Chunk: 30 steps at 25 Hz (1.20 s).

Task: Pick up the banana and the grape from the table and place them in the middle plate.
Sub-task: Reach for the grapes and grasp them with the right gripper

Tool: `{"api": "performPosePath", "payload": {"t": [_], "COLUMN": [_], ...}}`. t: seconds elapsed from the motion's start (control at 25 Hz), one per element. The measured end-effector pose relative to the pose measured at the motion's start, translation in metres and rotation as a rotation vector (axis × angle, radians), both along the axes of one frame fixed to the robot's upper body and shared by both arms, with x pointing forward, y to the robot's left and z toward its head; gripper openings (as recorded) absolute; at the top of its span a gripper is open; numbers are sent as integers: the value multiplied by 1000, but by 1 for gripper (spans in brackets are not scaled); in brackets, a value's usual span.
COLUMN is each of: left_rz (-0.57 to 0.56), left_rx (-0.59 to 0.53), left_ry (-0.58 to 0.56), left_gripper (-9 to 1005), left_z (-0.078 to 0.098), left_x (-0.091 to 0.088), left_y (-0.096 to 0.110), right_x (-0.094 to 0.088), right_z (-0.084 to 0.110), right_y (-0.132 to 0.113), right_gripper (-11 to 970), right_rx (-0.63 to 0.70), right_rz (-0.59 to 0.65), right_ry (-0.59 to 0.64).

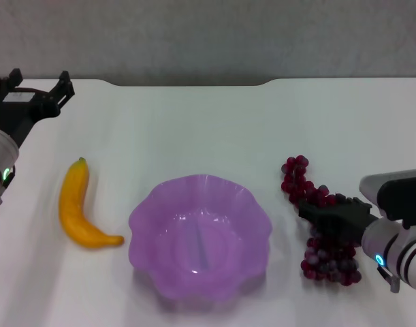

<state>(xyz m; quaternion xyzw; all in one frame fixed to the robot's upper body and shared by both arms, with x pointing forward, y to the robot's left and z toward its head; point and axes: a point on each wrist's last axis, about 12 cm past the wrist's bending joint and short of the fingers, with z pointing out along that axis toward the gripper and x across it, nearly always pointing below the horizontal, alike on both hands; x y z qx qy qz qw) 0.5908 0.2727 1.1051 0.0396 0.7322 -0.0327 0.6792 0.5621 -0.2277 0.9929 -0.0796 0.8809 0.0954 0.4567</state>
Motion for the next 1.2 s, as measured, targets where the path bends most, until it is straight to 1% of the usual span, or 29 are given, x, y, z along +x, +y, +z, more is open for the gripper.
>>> {"api": "performPosePath", "payload": {"t": [0.24, 0.68, 0.76, 1.0, 1.2], "left_rz": [-2, -10, -10, -15, -17], "left_rx": [0, -1, -1, 1, 2], "left_ry": [-2, -8, -8, -6, -5], "left_gripper": [881, 882, 882, 882, 882], "left_z": [1, 3, 3, 2, 2], "left_x": [0, 3, 3, 2, 2], "left_y": [-1, -3, -3, -5, -5], "right_x": [-5, 0, 0, 0, 1], "right_z": [-7, -5, -5, -5, -5], "right_y": [-5, -3, -3, -3, -3], "right_gripper": [859, 859, 828, 583, 487], "right_rx": [5, -6, -4, 0, -4], "right_rz": [-15, -1, -2, -8, -6], "right_ry": [30, 24, 25, 30, 29]}}
